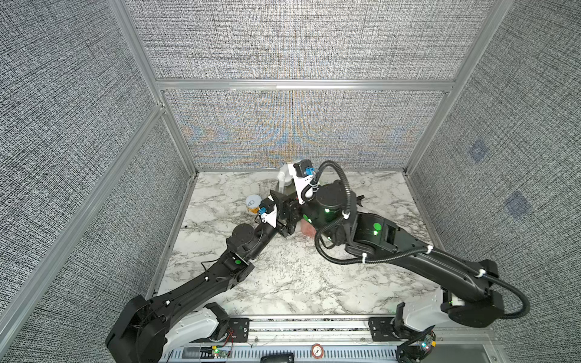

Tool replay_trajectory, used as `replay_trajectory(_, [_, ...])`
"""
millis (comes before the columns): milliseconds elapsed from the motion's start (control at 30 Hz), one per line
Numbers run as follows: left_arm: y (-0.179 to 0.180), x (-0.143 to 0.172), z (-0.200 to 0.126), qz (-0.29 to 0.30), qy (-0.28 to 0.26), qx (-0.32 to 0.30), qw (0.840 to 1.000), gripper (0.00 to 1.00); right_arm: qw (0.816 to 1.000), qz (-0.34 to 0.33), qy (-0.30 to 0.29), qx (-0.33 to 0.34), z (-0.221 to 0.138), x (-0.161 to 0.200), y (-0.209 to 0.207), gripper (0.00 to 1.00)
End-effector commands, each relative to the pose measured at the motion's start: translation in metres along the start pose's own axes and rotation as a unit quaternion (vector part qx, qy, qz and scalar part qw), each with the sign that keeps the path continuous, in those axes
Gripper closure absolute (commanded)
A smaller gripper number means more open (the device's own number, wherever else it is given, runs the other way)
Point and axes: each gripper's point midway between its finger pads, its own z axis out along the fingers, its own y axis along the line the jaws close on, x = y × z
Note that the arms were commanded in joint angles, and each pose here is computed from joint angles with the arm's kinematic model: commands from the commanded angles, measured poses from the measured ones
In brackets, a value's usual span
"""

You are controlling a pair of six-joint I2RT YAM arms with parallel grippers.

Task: Attach spray nozzles to spray bottles
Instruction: Screw the spray nozzle on the spray bottle.

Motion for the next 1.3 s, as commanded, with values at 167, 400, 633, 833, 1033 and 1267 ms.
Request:
replay_trajectory(167, [-0.009, -0.013, -0.002, -0.002, -0.031, 0.027, 0.999, 0.6, 0.994, -0.042, 0.032, -0.092, -0.054, 0.015, 0.005, 0.22])
replay_trajectory(400, [-0.022, -0.012, -0.001, -0.002, -0.028, 0.064, 0.998, 0.6, 0.995, -0.036, 0.025, -0.087, -0.09, 0.008, -0.033, 0.25])
replay_trajectory(633, [-0.051, -0.013, -0.005, -0.012, -0.026, 0.149, 0.988, 0.6, 0.982, -0.03, 0.009, -0.184, -0.096, 0.0, -0.058, 0.44])
replay_trajectory(833, [-0.068, -0.019, -0.009, -0.031, -0.026, 0.201, 0.979, 0.61, 0.947, 0.004, -0.015, -0.321, -0.092, -0.018, -0.048, 0.55])
replay_trajectory(1033, [-0.077, -0.02, -0.01, -0.042, -0.023, 0.229, 0.972, 0.61, 0.923, 0.004, -0.007, -0.385, -0.083, -0.019, -0.034, 0.39])
replay_trajectory(1267, [-0.083, -0.019, -0.009, -0.058, -0.016, 0.25, 0.966, 0.62, 0.92, -0.004, 0.003, -0.392, -0.066, -0.016, -0.028, 0.36])
